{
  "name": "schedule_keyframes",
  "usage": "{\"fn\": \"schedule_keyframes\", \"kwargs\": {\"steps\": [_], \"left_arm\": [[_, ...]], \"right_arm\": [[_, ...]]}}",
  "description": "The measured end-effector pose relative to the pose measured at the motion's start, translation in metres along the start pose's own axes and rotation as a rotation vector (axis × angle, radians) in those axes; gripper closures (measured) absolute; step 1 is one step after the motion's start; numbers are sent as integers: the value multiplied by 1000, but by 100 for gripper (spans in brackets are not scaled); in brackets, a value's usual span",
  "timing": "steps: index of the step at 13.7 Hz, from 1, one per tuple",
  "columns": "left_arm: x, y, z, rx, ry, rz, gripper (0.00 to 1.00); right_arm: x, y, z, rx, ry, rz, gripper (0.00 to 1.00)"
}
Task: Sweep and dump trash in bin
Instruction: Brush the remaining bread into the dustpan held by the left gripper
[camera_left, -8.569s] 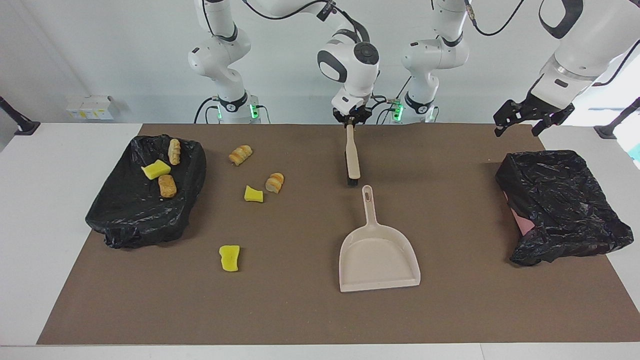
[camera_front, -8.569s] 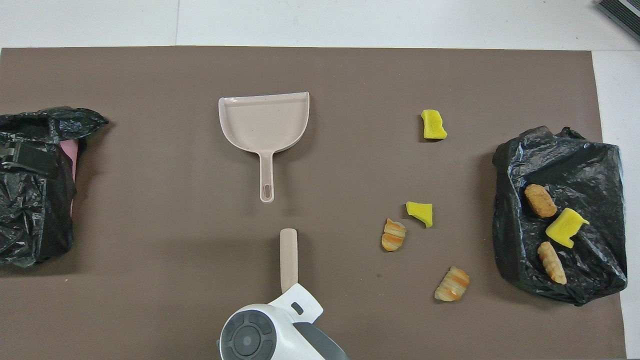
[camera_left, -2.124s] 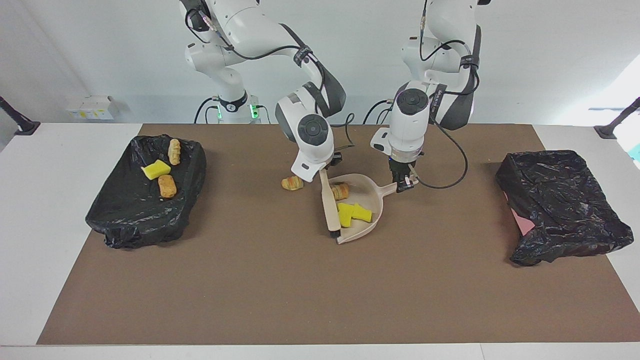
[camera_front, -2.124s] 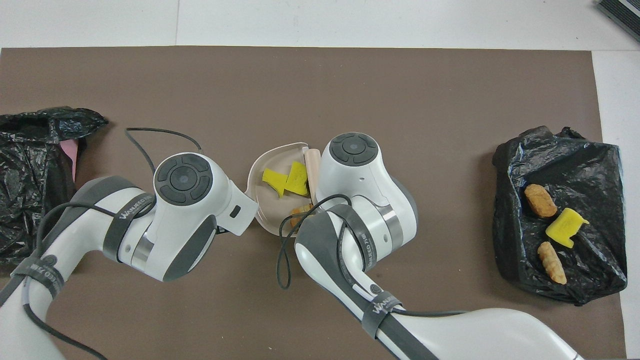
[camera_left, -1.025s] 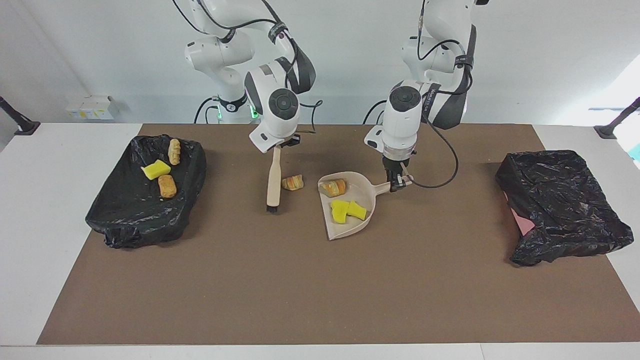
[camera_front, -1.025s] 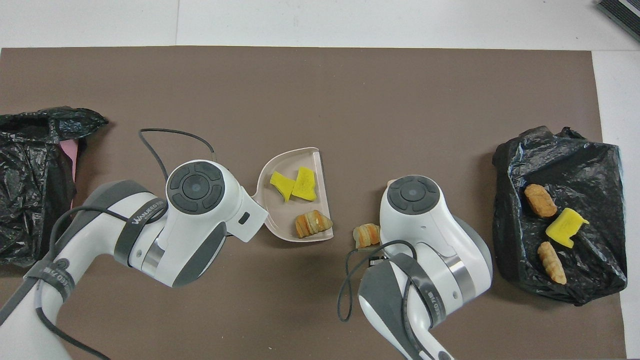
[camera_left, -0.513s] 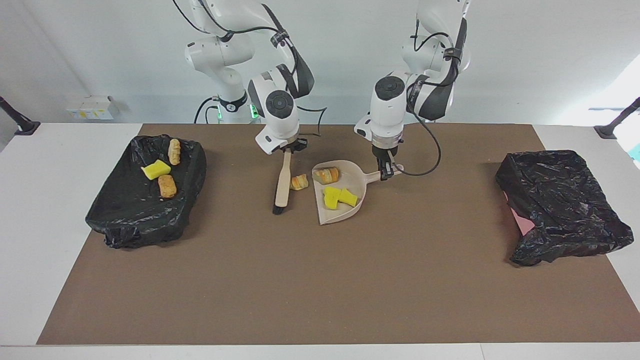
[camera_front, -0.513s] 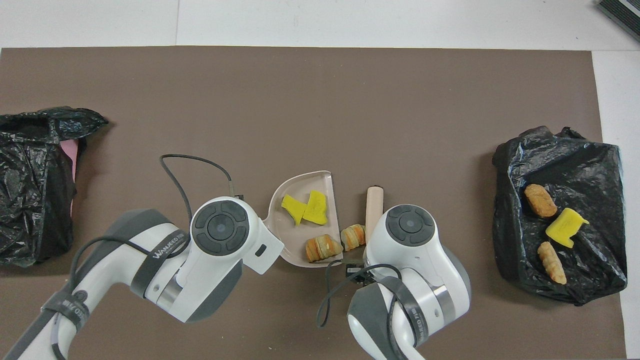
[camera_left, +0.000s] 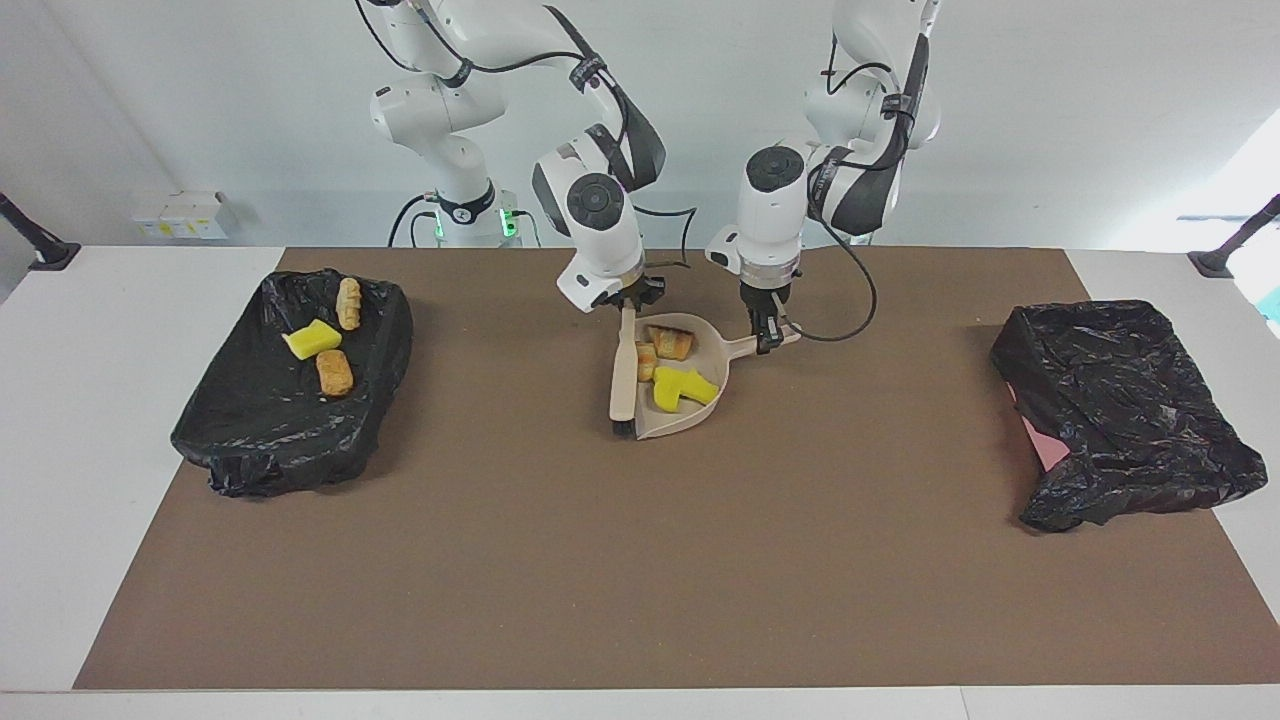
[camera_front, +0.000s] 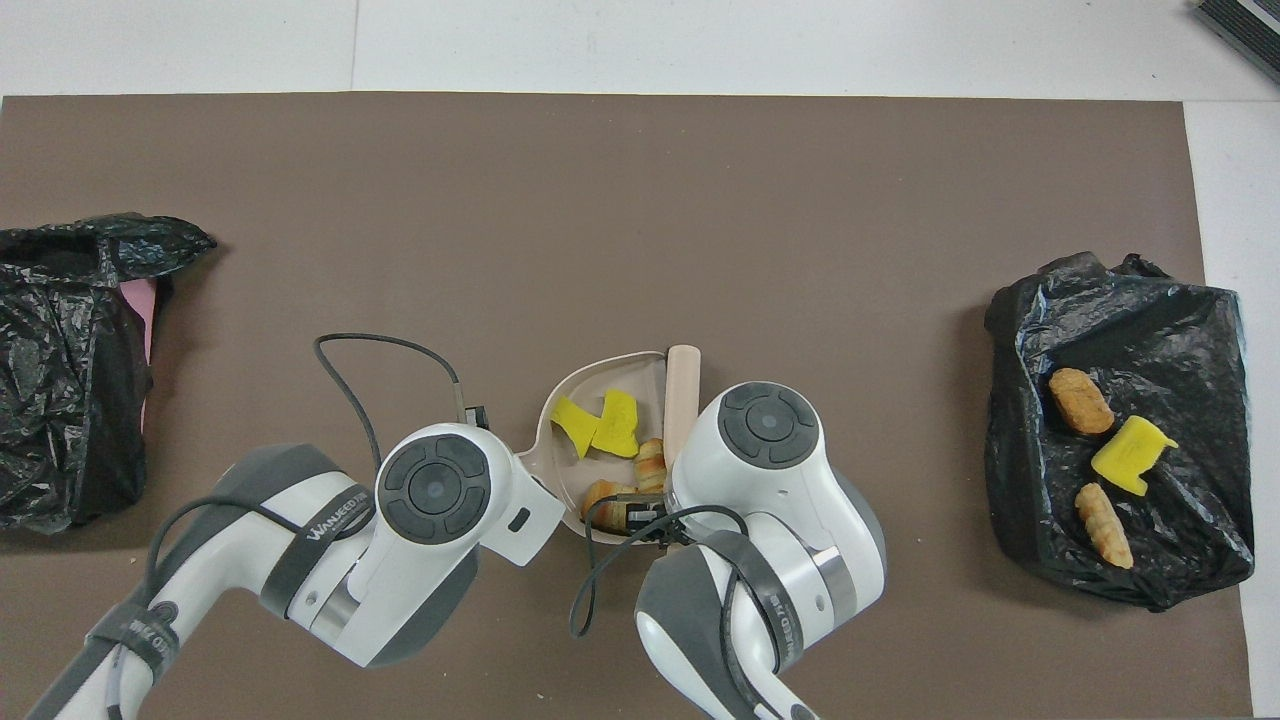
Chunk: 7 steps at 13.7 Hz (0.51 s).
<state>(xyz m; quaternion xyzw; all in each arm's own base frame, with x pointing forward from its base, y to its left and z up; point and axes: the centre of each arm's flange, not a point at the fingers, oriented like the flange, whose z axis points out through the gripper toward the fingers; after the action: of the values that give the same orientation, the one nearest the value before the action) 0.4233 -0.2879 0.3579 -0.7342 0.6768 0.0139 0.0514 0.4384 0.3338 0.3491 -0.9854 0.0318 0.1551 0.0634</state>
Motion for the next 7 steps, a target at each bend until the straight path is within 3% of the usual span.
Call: {"fn": "schedule_keyframes", "kwargs": {"steps": [7], "left_arm": [[-23, -44, 7, 15, 32, -90, 69]], "right_arm": [[5, -21, -33, 53, 4, -10, 74]]}}
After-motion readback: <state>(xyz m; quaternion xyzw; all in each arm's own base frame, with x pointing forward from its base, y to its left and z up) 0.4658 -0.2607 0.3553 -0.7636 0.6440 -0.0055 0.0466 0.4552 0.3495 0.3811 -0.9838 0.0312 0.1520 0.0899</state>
